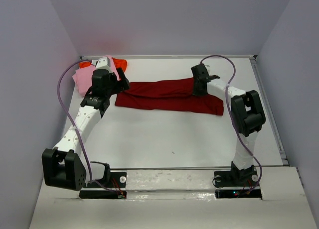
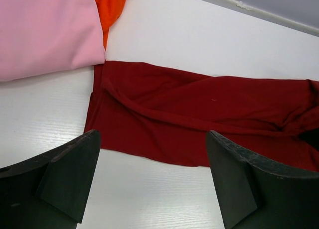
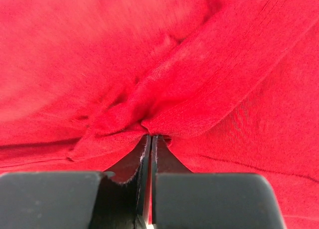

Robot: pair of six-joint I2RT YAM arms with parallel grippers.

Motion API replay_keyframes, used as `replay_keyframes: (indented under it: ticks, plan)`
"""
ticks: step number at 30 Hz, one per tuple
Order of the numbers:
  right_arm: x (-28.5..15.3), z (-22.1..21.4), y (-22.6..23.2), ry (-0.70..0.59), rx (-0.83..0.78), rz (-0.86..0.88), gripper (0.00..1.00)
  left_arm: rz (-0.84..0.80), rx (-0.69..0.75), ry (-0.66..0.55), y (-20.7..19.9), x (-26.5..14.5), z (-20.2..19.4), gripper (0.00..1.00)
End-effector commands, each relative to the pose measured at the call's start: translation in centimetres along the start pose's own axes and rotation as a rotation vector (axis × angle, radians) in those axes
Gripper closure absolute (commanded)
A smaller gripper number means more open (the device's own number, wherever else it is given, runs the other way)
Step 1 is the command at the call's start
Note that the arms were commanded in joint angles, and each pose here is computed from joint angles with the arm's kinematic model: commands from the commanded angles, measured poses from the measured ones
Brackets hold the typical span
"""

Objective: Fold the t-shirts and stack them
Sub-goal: Fold the 1/3-folded T-shirt at the center of the board.

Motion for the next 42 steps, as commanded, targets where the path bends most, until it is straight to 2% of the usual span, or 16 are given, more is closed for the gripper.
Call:
replay_keyframes:
  ticks: [1, 9, 13, 14, 17, 19, 23, 28, 33, 42]
  plan:
    - [-2.3, 4.6, 0.5, -0.146, 0.009, 0.024, 1.00, -0.028, 0.008, -0.071, -0.6, -0.8, 1.4, 0.05]
    - [-2.0, 7.9, 1.8, -0.203, -0.007, 0.038, 1.00, -0.027, 0.010, -0.066, -0.5, -0.7, 1.3, 0.05]
    - [-0.3, 8.7, 2.6, -0.207, -0.024, 0.032, 1.00, -0.034, 0.009, -0.061, -0.6, -0.6, 1.3, 0.05]
    - [0.6, 9.0, 2.9, -0.205, -0.037, 0.022, 0.93, -0.035, 0.007, -0.059, -0.6, -0.6, 1.2, 0.05]
    - [2.4, 9.0, 3.5, -0.190, -0.067, 0.021, 0.51, -0.037, 0.008, -0.053, -0.6, -0.5, 1.1, 0.05]
    - [2.8, 8.9, 3.6, -0.183, -0.078, 0.019, 0.39, -0.036, 0.009, -0.054, -0.6, -0.5, 1.2, 0.05]
    - [1.8, 9.1, 3.2, -0.197, -0.079, 0.017, 0.33, -0.029, 0.011, -0.057, -0.6, -0.5, 1.3, 0.05]
    - [-2.5, 9.2, 4.1, -0.243, -0.091, 0.181, 0.30, -0.013, 0.011, -0.072, -0.5, -0.8, 1.5, 0.05]
    - [-5.6, 8.4, 7.7, -0.259, -0.158, 0.328, 0.29, 0.017, 0.008, -0.097, -0.3, -1.1, 1.8, 0.05]
    - [-6.7, 5.9, 14.2, -0.187, -0.248, 0.561, 0.27, 0.076, -0.004, -0.157, 0.2, -1.9, 2.3, 0.04]
Point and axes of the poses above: each gripper's point midway between its finger pads, its own x axis out along the fingers, its own y axis along the line the jaws close on, z = x × y, the point moved 10 cm from there along -x, back along the fingers, and after that the axes turned 2 degrees about -x, right-handed, at the moved point
